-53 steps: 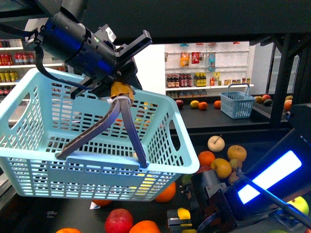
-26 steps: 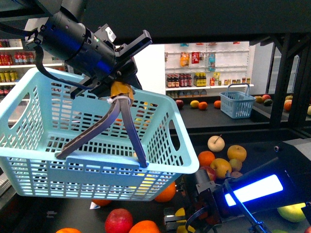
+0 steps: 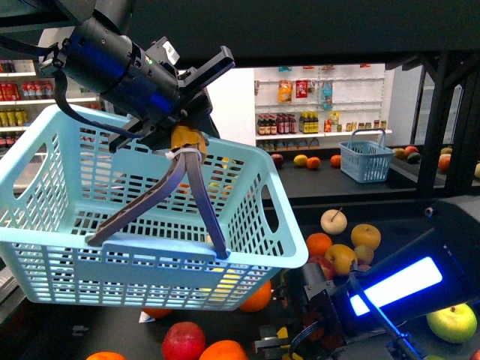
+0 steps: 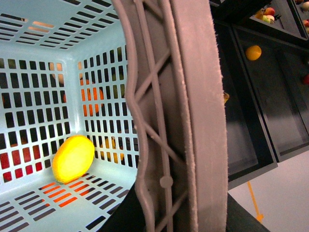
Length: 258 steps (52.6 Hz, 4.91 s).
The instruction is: Pick lemon from shelf
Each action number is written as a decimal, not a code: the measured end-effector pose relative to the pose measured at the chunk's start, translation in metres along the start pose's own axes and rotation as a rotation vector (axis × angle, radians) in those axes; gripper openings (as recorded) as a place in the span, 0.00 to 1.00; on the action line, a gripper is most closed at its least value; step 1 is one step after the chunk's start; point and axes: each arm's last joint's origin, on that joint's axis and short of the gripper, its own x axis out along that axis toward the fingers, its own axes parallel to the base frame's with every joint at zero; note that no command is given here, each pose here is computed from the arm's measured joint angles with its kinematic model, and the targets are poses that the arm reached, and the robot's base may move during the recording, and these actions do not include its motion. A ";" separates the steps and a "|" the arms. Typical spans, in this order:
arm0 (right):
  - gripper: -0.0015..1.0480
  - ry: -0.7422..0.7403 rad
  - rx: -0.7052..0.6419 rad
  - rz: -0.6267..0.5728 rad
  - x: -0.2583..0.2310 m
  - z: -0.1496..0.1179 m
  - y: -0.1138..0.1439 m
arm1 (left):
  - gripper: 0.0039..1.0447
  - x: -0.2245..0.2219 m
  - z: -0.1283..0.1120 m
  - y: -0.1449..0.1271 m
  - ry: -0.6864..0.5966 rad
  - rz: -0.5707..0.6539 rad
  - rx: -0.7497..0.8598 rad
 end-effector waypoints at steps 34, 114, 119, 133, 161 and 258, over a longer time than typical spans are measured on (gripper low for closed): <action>0.68 -0.229 0.240 -0.063 -0.156 0.055 -0.129 | 0.15 0.000 0.000 0.000 0.000 0.000 0.000; 0.93 -0.406 0.144 0.494 -0.250 0.161 0.034 | 0.15 0.000 -0.001 0.000 0.001 0.003 0.001; 0.93 -0.416 0.159 0.470 -0.251 0.161 0.023 | 0.15 0.000 -0.001 0.000 0.000 0.004 0.002; 0.93 -0.575 0.214 0.319 -0.305 0.167 -0.054 | 0.15 0.000 -0.001 0.000 0.001 0.002 0.003; 0.93 -0.805 0.219 0.065 -0.408 0.076 -0.120 | 0.15 0.000 -0.001 0.000 0.001 0.003 0.004; 0.02 -0.874 0.012 -0.129 -0.450 -0.168 -0.079 | 0.15 0.000 -0.001 0.000 0.001 0.003 0.004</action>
